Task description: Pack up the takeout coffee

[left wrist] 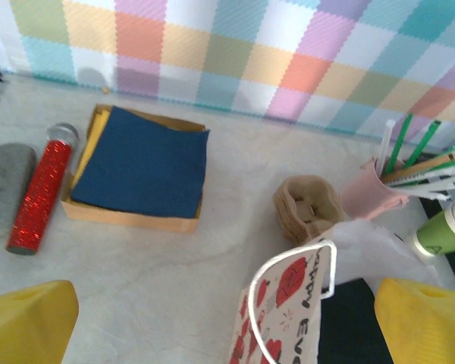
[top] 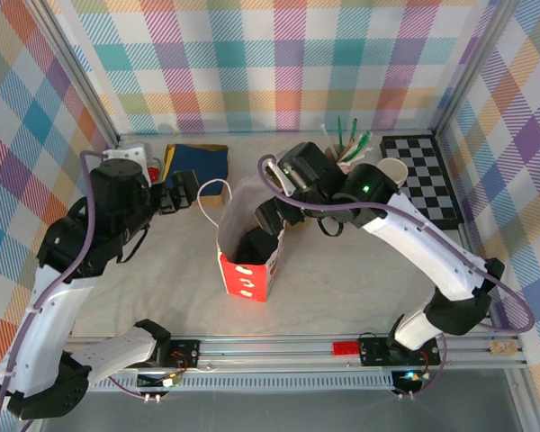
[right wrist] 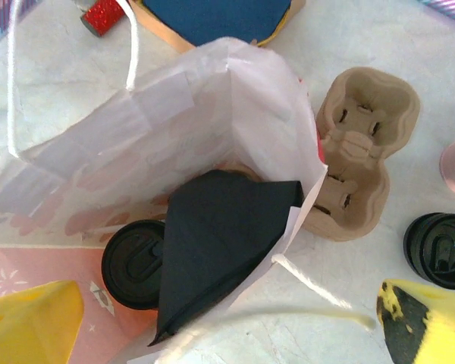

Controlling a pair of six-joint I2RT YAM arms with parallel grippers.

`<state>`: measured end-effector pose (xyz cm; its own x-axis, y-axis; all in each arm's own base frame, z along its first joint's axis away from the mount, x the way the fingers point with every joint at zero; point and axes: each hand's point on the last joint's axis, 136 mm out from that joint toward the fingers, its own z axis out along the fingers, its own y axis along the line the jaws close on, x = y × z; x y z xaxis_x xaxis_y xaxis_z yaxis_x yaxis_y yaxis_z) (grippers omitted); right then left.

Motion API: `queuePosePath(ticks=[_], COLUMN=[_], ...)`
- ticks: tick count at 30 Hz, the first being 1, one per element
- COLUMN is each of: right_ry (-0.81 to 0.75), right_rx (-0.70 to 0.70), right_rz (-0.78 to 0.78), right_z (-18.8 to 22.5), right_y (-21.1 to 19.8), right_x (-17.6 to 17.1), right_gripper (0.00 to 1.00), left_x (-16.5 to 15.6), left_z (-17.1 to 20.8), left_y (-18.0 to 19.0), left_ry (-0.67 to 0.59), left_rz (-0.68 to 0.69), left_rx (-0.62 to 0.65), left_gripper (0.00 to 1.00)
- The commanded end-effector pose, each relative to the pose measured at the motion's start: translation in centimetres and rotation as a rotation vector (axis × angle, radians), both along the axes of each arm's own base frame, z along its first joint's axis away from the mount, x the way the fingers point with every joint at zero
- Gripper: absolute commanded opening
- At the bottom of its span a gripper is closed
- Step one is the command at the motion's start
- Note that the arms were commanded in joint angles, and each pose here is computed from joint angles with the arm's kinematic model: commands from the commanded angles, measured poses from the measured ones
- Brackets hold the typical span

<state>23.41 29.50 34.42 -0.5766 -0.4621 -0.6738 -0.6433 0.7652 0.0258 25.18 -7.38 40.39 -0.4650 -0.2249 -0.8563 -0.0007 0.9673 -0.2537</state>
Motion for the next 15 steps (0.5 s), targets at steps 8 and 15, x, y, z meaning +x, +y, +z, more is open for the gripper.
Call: queuePosePath(ticks=[8,15], right_ry=[-0.133,-0.207], right_rx=[0.089,0.084], right_rz=[0.030,-0.024], right_z=[4.7,6.2], right_y=[-2.5,-4.6], right_x=[-1.4,-1.2], right_gripper=[0.99,0.99], left_x=[-2.5,-2.8], left_z=[1.3,-2.1], left_y=[5.7,6.5], left_ry=[-0.161,-0.111], left_rz=[0.200,0.248], left_rx=[0.083,0.092], left_gripper=[1.00,1.00])
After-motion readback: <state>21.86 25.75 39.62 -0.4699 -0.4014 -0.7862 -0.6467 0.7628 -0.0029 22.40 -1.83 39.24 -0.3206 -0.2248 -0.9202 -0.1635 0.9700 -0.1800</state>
